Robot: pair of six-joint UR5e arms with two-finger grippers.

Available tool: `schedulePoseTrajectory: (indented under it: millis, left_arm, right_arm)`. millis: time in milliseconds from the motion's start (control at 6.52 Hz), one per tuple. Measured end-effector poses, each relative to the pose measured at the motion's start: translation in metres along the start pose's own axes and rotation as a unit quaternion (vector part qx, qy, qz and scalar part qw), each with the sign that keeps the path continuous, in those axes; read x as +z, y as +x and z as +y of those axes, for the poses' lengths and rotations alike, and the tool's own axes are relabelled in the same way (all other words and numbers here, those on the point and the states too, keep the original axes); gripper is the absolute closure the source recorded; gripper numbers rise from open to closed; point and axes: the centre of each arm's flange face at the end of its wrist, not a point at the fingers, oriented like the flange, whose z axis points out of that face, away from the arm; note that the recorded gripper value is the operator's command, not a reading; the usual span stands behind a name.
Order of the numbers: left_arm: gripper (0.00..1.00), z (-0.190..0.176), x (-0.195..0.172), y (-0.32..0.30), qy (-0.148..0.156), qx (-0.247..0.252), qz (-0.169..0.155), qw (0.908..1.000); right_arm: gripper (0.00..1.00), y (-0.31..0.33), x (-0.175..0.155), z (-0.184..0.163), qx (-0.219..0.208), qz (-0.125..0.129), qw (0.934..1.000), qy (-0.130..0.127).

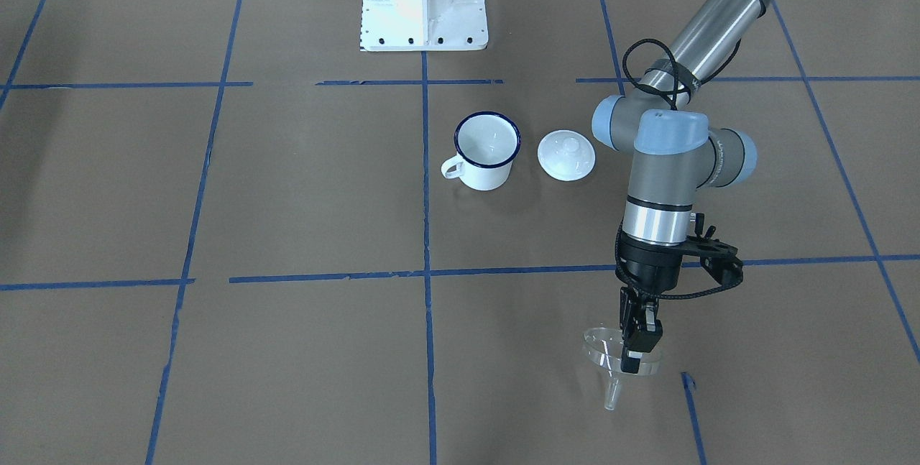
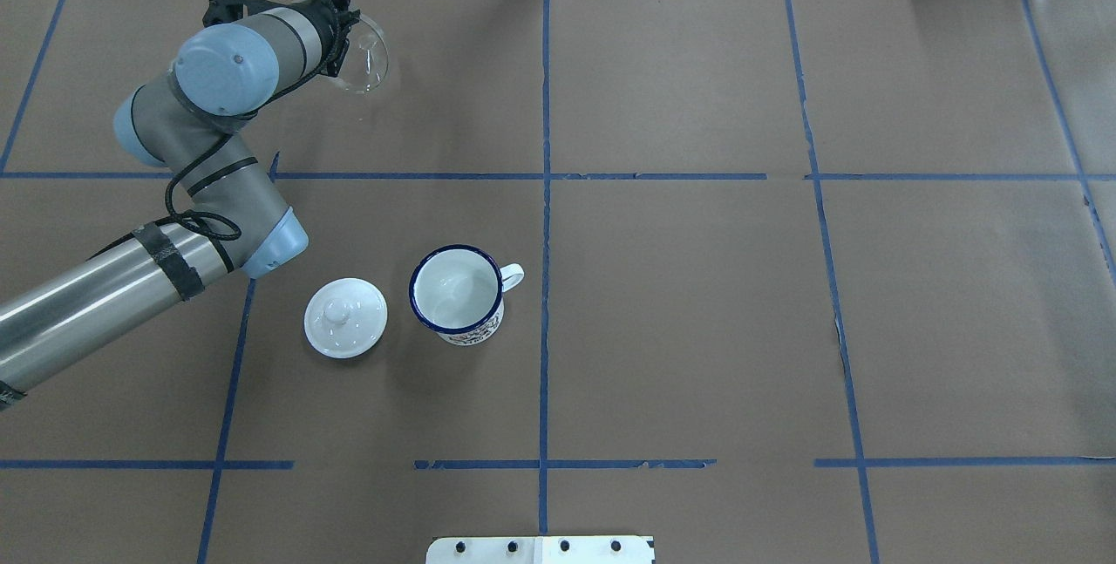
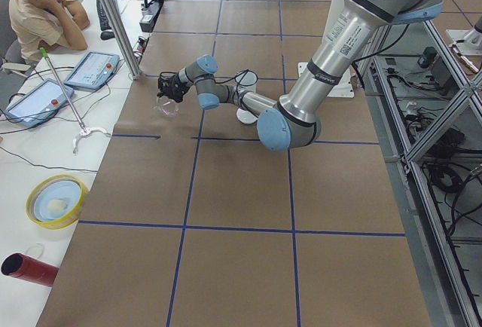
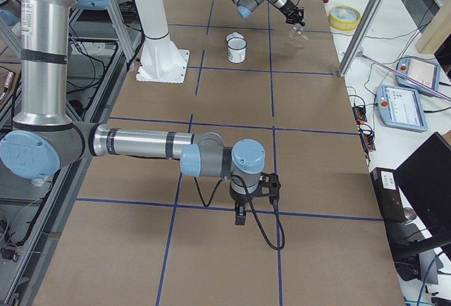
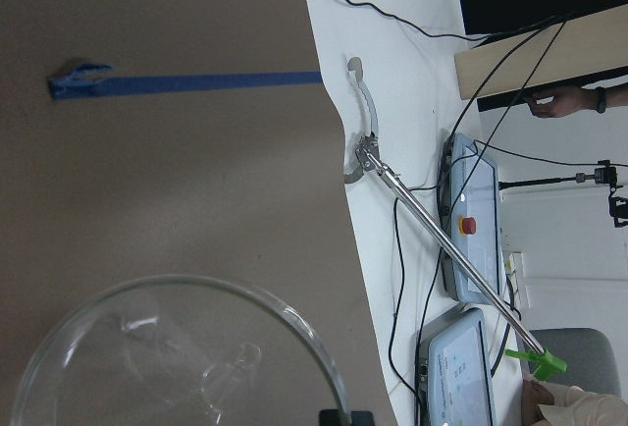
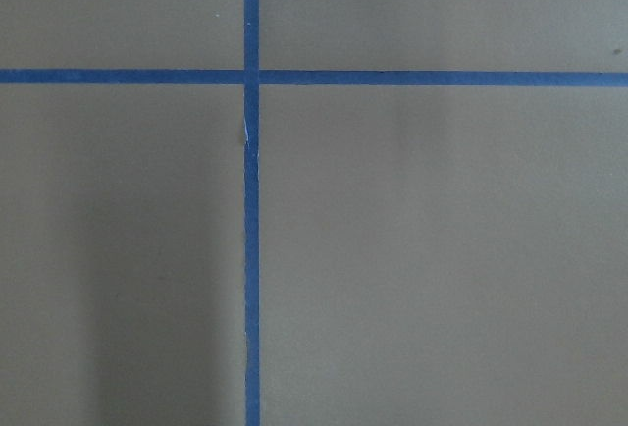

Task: Remove funnel from cup
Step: 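Set the funnel down farther from the robot and open the left gripper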

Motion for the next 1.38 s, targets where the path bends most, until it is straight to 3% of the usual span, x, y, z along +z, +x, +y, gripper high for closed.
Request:
schedulePoseTrajectory:
  millis: [307,460,613,767,1227,1380]
  left_arm:
    - [1.00,0.002,0.003,-0.017,-0.004,0.004,-0.005,1.0000]
    - [0.81,0.002,0.003,-0.026,-0.009,0.004,-0.005,0.9999]
    - [0.19,0.002,0.002,-0.028,-0.012,0.007,-0.004,0.9999]
    - [0.00,0.003,0.001,-0.028,-0.014,0.019,-0.002,0.9997]
    - [0.00,0.012,-0.027,-0.010,-0.037,0.120,0.006,0.9920]
    - [0.00,0.015,-0.051,-0.008,-0.060,0.171,-0.021,0.9832]
  right_arm:
    - [0.00,0.000,0.000,0.000,0.000,0.000,1.0000,0.000]
    - [0.00,0.000,0.000,0.000,0.000,0.000,1.0000,0.000]
    - [0.00,0.000,0.000,0.000,0.000,0.000,1.0000,0.000]
    - [0.00,0.000,0.000,0.000,0.000,0.000,1.0000,0.000]
    - [0.00,0.000,0.000,0.000,0.000,0.000,1.0000,0.000]
    - [0.00,0.000,0.000,0.000,0.000,0.000,1.0000,0.000]
